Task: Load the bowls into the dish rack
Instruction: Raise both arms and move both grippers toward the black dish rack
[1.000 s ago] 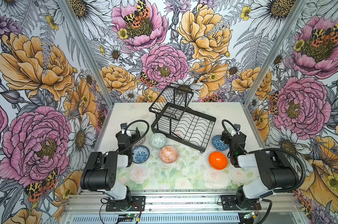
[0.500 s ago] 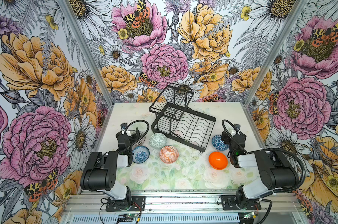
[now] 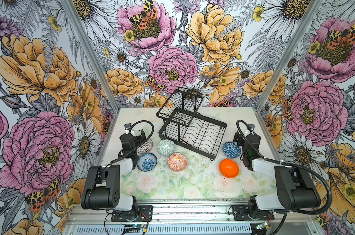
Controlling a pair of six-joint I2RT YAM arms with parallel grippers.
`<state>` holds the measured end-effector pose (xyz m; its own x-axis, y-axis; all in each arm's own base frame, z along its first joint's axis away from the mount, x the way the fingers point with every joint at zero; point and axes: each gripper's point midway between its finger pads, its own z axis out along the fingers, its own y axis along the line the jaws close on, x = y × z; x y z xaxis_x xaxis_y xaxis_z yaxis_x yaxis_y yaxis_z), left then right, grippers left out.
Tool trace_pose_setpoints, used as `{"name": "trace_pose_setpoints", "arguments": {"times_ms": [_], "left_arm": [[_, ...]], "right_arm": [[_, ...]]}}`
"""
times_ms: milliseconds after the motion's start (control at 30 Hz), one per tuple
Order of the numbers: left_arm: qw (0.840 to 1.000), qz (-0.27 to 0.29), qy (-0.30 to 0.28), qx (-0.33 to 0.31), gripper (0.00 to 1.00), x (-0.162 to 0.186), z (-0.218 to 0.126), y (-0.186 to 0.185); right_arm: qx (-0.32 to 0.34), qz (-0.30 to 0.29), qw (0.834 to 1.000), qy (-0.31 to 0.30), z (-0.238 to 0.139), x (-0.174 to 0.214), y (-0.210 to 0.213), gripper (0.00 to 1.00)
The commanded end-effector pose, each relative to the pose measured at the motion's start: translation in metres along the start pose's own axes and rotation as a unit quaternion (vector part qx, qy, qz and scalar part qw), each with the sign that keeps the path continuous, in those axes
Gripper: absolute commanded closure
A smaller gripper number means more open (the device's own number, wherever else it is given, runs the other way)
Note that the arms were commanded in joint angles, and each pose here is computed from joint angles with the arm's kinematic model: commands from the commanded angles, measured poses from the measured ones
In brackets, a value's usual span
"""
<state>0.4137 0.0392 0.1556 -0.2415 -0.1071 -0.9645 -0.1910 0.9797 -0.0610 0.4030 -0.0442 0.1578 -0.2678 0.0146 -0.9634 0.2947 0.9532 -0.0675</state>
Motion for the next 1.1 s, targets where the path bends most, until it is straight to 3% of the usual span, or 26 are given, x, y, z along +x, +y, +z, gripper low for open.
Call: {"name": "trace_pose_setpoints", "arguments": {"times_ms": [0,167,333,433,533,700,800,1067], "left_arm": [[0.999,-0.009,0.022,-0.031,0.01,-0.009,0.000,0.011],[0.997,-0.024,0.038,-0.062,0.01,-0.054,0.016,0.015],[0.998,-0.056,0.024,-0.031,0.01,-0.114,0.030,-0.002],[0.993,-0.109,0.036,-0.011,0.01,-0.136,0.037,-0.012],[0.978,-0.184,0.094,-0.007,0.01,-0.133,0.046,-0.018],[0.951,-0.224,0.207,0.050,0.01,-0.124,0.048,-0.043],[0.937,-0.244,0.227,0.102,0.01,-0.123,0.036,-0.067],[0.924,-0.225,0.244,0.189,0.01,-0.125,-0.010,-0.132]], "right_arm": [[0.059,0.032,0.998,-0.001,-0.009,-0.023,-0.022,0.01],[0.121,0.092,0.988,-0.008,-0.015,-0.055,-0.044,0.01],[0.071,0.134,0.988,0.035,-0.006,-0.066,-0.023,0.01],[0.032,0.170,0.981,0.087,0.001,-0.062,-0.003,0.01],[-0.013,0.207,0.969,0.132,0.006,-0.053,0.020,0.00],[-0.045,0.283,0.933,0.216,0.011,-0.023,0.052,0.01],[-0.057,0.273,0.924,0.261,0.012,-0.003,0.074,0.00],[-0.110,0.260,0.904,0.320,0.014,0.024,0.125,0.00]]}}
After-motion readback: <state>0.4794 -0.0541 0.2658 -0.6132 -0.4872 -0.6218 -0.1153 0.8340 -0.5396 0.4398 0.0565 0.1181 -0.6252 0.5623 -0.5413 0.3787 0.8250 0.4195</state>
